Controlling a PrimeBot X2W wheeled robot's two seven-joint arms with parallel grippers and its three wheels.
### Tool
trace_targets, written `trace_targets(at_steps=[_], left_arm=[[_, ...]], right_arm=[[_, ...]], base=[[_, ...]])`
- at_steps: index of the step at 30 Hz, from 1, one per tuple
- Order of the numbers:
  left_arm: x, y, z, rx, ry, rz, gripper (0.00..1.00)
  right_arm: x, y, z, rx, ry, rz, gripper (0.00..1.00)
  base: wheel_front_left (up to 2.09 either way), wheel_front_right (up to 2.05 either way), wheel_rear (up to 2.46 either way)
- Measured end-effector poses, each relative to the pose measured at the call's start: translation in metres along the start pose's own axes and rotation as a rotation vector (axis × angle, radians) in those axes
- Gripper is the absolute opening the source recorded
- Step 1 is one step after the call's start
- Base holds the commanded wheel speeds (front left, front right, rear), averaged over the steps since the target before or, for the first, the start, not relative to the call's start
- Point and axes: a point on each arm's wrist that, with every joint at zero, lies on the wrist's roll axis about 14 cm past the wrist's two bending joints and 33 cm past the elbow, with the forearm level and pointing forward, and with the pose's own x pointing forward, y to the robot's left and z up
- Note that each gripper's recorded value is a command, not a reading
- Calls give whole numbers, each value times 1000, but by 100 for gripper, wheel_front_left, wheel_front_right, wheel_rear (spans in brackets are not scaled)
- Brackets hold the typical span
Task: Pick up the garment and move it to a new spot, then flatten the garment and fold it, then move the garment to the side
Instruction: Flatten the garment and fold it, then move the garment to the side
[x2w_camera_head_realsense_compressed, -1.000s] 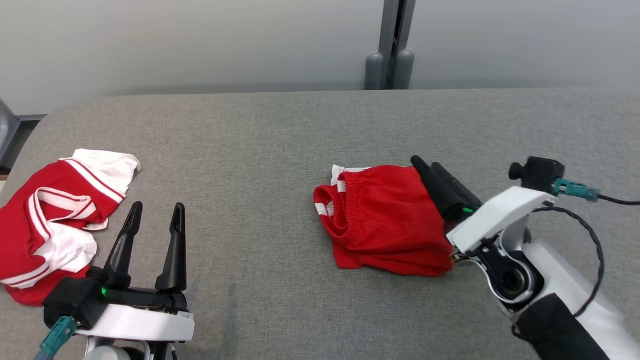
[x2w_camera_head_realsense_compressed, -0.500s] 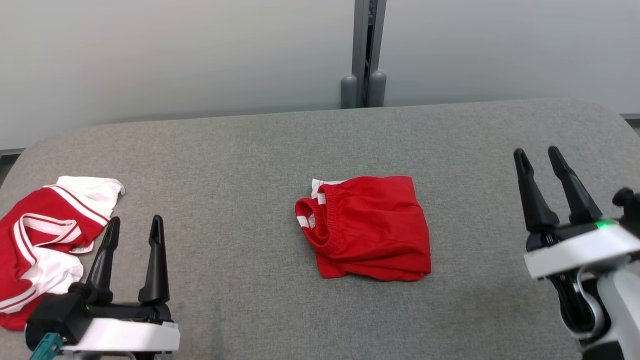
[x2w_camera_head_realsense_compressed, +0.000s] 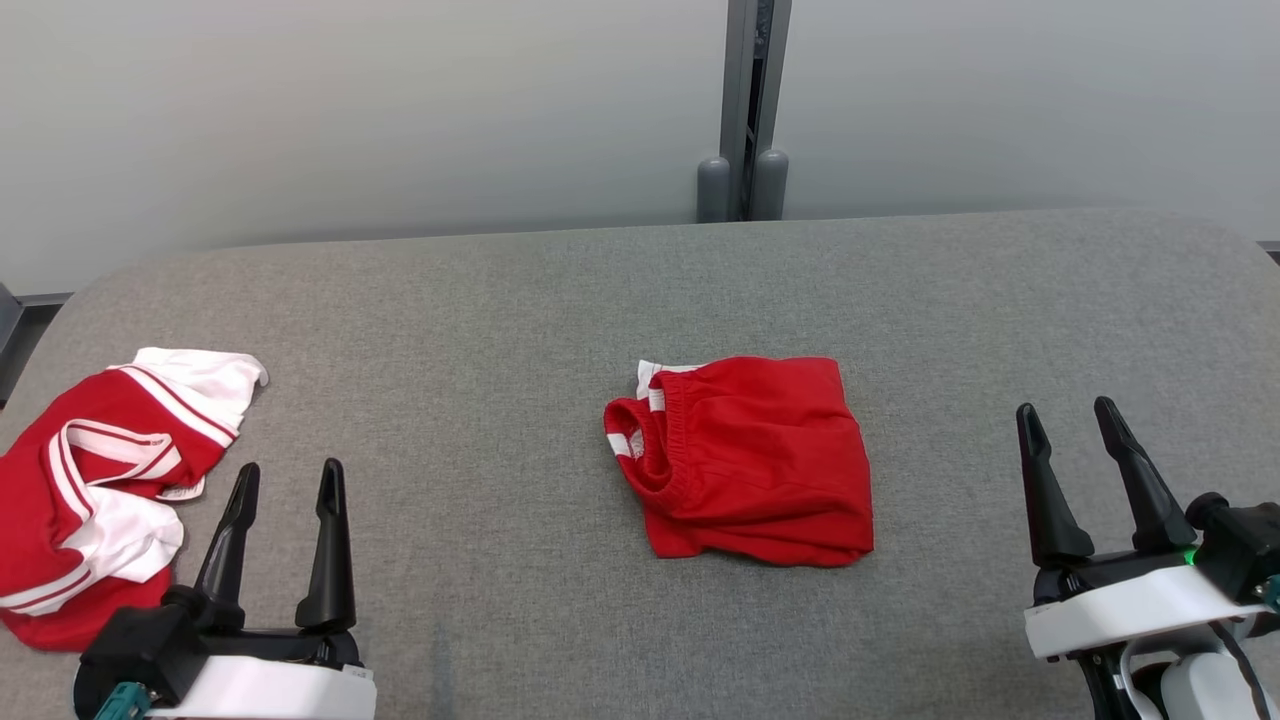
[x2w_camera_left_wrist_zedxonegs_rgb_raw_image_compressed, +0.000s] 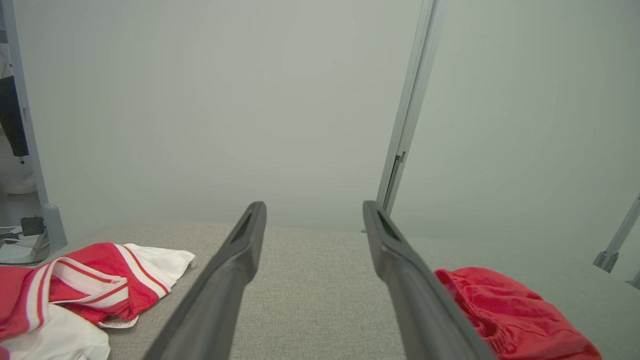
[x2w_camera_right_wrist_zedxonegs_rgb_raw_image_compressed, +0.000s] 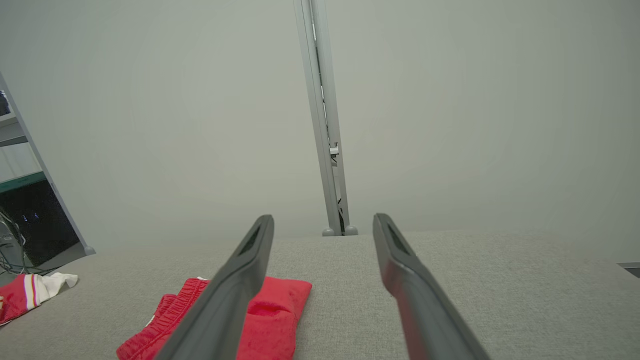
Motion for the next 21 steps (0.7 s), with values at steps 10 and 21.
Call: trace_targets(at_steps=[10, 21], left_arm=[[-3, -5, 5, -4, -14, -12, 100], [-17, -1, 8, -11, -19, 10, 100]], right_arm=[[-2, -4, -10, -13, 33, -14, 100], [17, 7, -47, 7, 169, 29, 100]], base=[[0, 0, 0], [0, 0, 0]])
